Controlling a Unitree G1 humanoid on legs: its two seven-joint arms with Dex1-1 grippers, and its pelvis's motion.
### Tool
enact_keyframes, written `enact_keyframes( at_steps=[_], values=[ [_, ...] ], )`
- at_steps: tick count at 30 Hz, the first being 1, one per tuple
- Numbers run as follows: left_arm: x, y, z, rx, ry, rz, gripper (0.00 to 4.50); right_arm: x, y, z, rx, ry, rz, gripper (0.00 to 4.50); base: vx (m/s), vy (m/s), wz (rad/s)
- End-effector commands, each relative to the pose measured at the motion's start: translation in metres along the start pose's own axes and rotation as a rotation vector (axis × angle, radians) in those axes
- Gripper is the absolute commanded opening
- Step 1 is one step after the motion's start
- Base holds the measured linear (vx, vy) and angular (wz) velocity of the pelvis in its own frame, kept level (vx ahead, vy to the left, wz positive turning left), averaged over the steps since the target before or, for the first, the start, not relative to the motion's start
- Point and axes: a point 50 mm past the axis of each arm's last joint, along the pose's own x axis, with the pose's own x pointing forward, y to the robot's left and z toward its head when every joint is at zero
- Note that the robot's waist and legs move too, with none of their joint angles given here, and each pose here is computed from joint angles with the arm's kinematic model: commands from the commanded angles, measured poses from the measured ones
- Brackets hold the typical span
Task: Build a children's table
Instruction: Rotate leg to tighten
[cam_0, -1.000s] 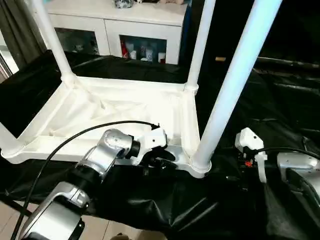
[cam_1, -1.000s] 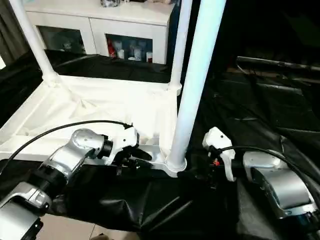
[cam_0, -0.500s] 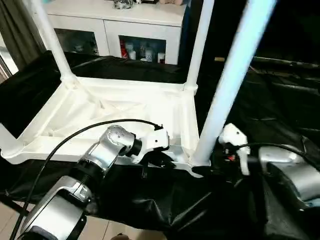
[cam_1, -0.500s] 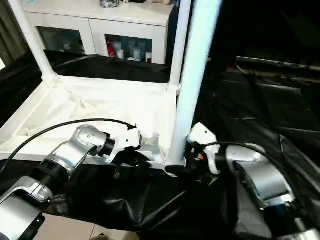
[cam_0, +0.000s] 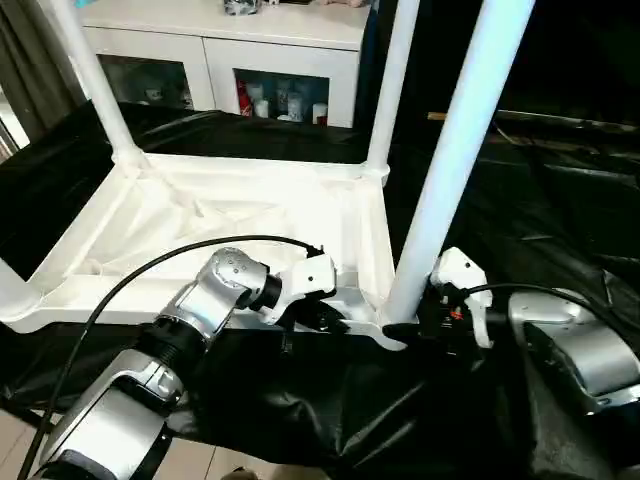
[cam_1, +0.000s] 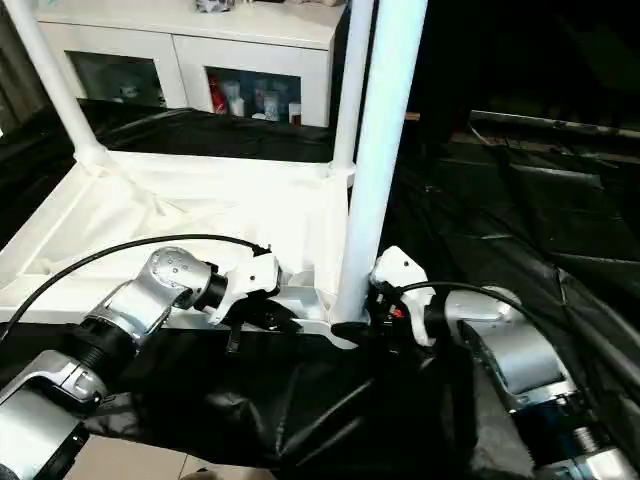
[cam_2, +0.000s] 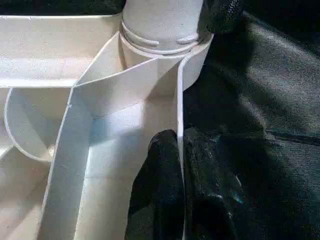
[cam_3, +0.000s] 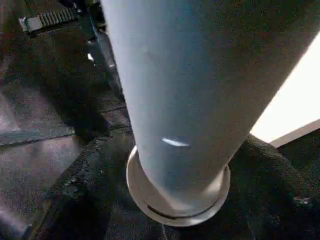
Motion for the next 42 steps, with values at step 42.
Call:
enact_keyframes(
  at_steps=[42],
  values=[
    [-0.001,0.004,-0.015,-0.108,-0.069,0.225,0.0,0.058,-0.014,0.022,0.068,-0.174,-0.179,3.05,0.0,0.0,0.0]
  ],
)
